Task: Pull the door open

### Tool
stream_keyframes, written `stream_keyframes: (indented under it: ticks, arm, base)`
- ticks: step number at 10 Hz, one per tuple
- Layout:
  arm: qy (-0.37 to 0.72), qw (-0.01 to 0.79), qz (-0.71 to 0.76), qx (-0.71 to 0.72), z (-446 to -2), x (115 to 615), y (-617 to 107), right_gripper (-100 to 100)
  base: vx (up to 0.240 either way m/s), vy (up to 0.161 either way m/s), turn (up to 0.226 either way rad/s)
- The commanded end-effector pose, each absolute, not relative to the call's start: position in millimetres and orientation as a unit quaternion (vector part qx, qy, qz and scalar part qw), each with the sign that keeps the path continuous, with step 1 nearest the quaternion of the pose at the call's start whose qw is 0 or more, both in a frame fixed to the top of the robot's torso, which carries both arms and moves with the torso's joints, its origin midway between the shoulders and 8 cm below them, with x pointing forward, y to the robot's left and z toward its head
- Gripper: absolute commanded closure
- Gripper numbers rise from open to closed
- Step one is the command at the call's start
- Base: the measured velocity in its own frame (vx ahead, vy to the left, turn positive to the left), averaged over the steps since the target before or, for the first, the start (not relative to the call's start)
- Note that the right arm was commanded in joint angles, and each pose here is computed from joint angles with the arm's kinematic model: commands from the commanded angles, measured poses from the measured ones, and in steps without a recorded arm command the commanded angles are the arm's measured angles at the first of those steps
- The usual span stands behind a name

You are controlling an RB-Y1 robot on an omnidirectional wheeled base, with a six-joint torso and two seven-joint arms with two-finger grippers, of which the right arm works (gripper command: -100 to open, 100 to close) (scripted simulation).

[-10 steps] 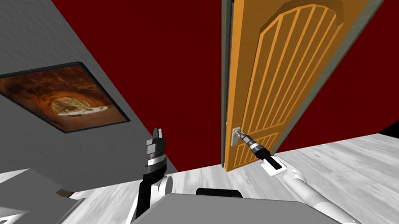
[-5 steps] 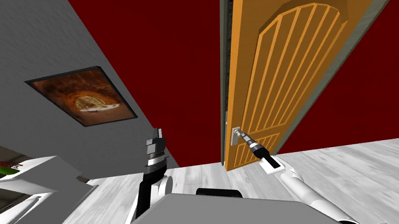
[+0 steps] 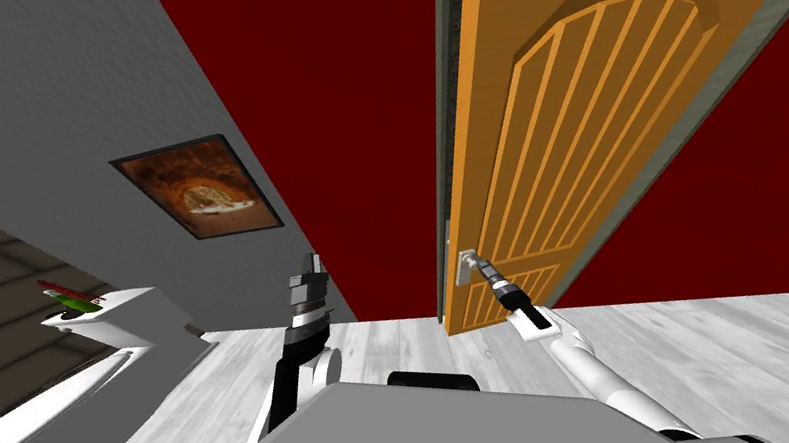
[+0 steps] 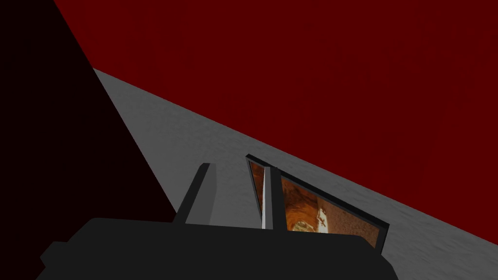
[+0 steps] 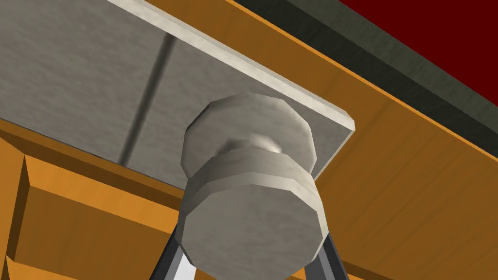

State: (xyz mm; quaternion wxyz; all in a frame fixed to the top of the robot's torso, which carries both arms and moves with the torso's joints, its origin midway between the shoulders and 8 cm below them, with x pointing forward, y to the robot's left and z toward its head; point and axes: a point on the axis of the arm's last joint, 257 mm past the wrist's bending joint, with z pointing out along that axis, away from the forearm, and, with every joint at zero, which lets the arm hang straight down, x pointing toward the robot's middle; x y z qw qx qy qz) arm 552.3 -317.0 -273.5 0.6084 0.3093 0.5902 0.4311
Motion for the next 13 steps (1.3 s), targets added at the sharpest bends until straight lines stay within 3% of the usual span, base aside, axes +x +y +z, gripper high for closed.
stream_keyframes:
  ticks: [1, 13]
  arm:
    - [0.579, 0.603, 0.445, 0.321, -269.7, 554.4, -315.8, 100]
    - [0.453, 0.503, 0.557, 0.481, -268.3, 568.3, -324.9, 100]
  base:
    - [-0.069, -0.052, 0.061]
    - [-0.069, -0.052, 0.103]
